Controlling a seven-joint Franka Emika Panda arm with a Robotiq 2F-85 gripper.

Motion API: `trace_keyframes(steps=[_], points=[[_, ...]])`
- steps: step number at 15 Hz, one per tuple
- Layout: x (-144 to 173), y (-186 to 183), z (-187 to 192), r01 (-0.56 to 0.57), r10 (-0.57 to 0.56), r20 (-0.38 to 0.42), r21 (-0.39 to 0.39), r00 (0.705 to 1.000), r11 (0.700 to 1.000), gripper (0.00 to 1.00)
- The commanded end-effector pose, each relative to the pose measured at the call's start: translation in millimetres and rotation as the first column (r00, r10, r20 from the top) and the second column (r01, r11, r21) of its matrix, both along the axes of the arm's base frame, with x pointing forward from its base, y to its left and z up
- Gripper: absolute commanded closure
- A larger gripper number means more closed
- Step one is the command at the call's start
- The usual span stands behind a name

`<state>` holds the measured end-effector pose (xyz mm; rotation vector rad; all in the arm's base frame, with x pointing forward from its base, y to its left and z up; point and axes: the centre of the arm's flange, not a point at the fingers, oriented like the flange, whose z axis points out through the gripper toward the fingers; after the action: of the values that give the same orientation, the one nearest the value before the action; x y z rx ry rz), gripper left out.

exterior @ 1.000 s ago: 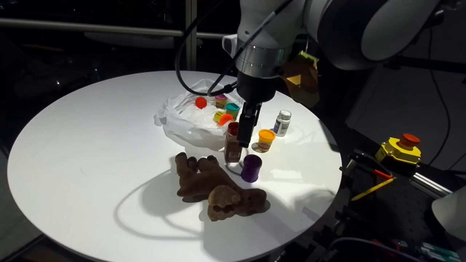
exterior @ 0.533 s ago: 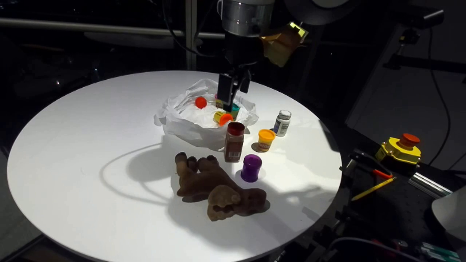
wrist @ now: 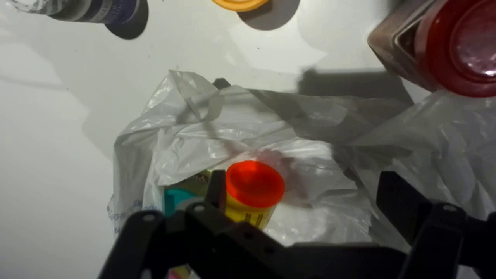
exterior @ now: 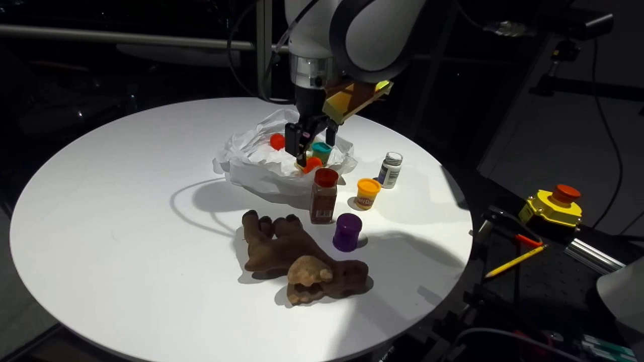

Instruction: Pick up the objects from the plastic bag and them on the table.

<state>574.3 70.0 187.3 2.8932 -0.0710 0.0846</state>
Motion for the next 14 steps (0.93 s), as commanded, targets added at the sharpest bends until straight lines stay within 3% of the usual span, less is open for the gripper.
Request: trace_keyframes(steps=[1, 5, 10, 11, 14], points=[[25.2, -4.0, -25.6, 0.063, -0.063, 0.039, -0.007, 0.997, 0.998, 0.00], [37.7, -10.4, -31.6, 0.095, -0.095, 0.108, 0.000, 0.990, 0.995, 0.00], [43.0, -16.0, -45.3, 0.113, -0.112, 0.074, 0.001, 0.991, 0.994, 0.03], [42.6, -16.5, -47.8, 0.119, -0.119, 0.070, 0.002, 0.990, 0.993, 0.24], [44.0, -22.2, -50.5, 0.140, -0.139, 0.079, -0.005, 0.987, 0.990, 0.36]])
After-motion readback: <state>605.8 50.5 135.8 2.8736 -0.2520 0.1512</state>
